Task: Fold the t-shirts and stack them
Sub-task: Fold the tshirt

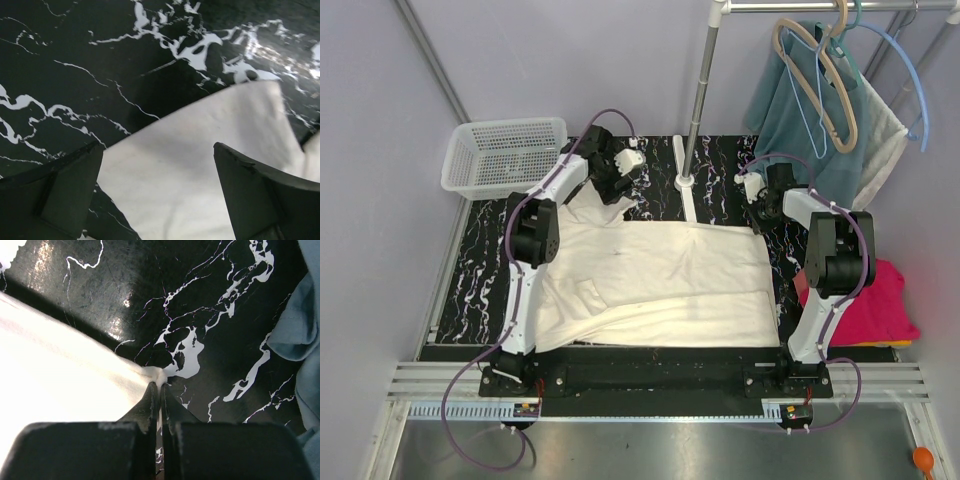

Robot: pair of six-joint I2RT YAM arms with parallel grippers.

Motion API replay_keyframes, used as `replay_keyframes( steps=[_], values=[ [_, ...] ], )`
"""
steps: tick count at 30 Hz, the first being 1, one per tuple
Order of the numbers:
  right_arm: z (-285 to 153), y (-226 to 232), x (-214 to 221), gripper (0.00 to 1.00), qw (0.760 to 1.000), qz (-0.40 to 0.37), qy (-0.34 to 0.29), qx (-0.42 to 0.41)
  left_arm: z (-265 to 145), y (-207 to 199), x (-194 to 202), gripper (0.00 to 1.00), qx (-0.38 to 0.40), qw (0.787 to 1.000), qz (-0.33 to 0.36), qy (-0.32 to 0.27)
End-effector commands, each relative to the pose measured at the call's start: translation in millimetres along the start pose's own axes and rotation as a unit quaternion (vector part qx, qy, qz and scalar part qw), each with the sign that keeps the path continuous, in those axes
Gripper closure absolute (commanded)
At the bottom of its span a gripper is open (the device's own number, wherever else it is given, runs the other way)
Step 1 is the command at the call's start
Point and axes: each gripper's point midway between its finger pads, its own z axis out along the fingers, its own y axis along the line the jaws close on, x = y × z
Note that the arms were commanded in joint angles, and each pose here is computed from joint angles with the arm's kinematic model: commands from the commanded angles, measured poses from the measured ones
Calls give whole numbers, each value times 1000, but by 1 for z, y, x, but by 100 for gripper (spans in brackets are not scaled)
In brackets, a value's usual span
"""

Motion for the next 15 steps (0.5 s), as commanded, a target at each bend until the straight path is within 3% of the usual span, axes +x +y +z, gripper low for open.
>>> replay_keyframes(
  steps=[1, 15],
  values=[
    [5, 16, 29, 100, 999, 11, 40, -24, 1, 34, -12, 1, -26, 999, 9, -35],
    [5, 21, 32, 100, 999, 15, 34, -28, 18, 0, 19, 1, 48, 997, 53, 26]
  ],
)
